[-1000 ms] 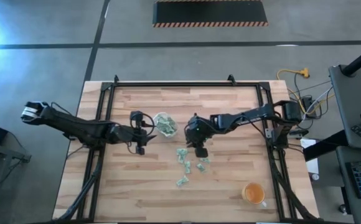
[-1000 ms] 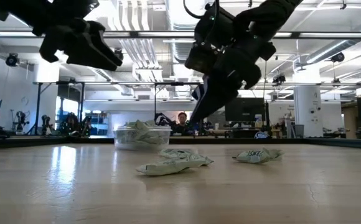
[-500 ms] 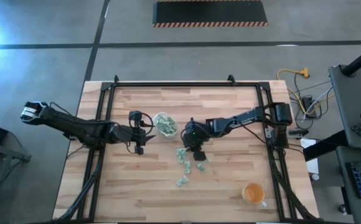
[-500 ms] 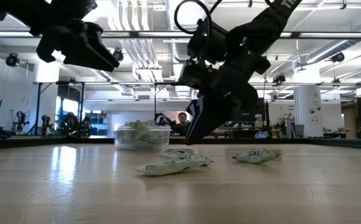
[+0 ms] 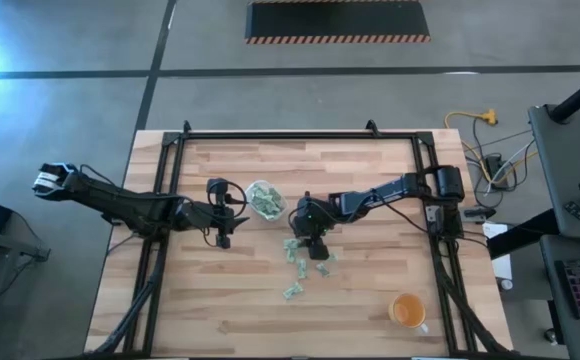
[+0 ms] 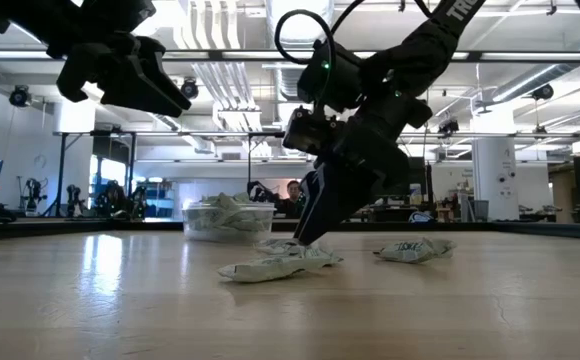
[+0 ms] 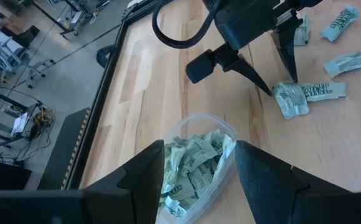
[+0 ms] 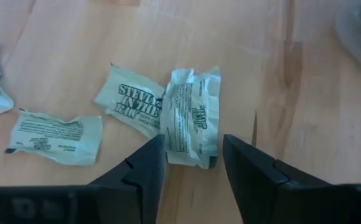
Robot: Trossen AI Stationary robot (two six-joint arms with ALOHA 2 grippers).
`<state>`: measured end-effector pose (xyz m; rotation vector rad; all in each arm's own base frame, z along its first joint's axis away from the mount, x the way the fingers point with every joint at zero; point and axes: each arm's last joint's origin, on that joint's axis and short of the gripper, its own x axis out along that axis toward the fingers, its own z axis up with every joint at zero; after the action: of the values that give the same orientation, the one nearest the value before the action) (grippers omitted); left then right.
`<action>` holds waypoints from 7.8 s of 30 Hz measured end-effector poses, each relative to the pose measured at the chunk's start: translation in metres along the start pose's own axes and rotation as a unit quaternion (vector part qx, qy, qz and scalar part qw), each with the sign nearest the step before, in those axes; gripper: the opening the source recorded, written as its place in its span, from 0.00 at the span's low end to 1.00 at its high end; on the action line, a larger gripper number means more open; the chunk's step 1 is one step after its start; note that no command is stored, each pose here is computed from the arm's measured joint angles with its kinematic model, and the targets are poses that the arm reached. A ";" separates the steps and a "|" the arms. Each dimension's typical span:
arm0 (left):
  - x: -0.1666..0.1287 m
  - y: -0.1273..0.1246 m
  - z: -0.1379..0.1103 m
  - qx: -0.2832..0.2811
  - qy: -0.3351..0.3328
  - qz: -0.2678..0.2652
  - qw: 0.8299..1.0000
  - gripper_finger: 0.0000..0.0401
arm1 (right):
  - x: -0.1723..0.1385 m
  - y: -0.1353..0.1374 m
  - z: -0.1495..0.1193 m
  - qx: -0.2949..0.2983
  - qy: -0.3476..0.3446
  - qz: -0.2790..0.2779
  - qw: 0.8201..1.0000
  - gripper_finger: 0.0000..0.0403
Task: Pick and place Stevia / Truvia into bins
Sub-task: Put the stevia packet into the transparent bin
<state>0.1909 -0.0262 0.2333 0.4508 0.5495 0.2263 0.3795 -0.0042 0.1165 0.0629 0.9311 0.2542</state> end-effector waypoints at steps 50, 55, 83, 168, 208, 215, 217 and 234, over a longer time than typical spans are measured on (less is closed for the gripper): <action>0.000 0.000 0.000 0.001 0.001 0.000 1.000 0.45 | -0.037 -0.028 0.083 -0.077 -0.063 -0.260 0.960 0.04; 0.000 0.000 0.000 0.002 0.001 0.000 1.000 0.45 | -0.035 -0.040 0.079 -0.057 -0.063 -0.261 0.962 0.04; 0.000 0.000 -0.001 0.003 0.004 -0.001 1.000 0.45 | -0.027 -0.051 0.072 -0.061 -0.048 -0.210 0.975 0.40; 0.163 -0.060 0.005 -0.035 0.072 -0.280 0.957 0.15 | -0.060 -0.004 0.001 0.124 0.189 -0.176 0.958 0.20; 0.073 0.007 -0.018 0.008 0.118 0.108 0.987 0.01 | -0.054 -0.005 -0.004 0.112 0.170 -0.175 0.963 0.18; 0.081 0.016 -0.030 -0.026 0.103 0.037 0.994 0.01 | -0.053 -0.005 -0.003 0.105 0.166 -0.174 0.965 0.18; 0.083 0.018 -0.032 -0.039 0.103 0.028 0.993 0.01 | -0.053 -0.005 -0.003 0.104 0.163 -0.174 0.966 0.18; 0.088 0.017 -0.040 -0.041 0.126 0.017 0.991 0.48 | -0.052 -0.005 -0.004 0.102 0.165 -0.173 0.966 0.18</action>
<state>0.2405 0.0313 0.1715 0.3547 0.7767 0.3404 0.3475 -0.0223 0.1543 0.0465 1.2787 -0.1630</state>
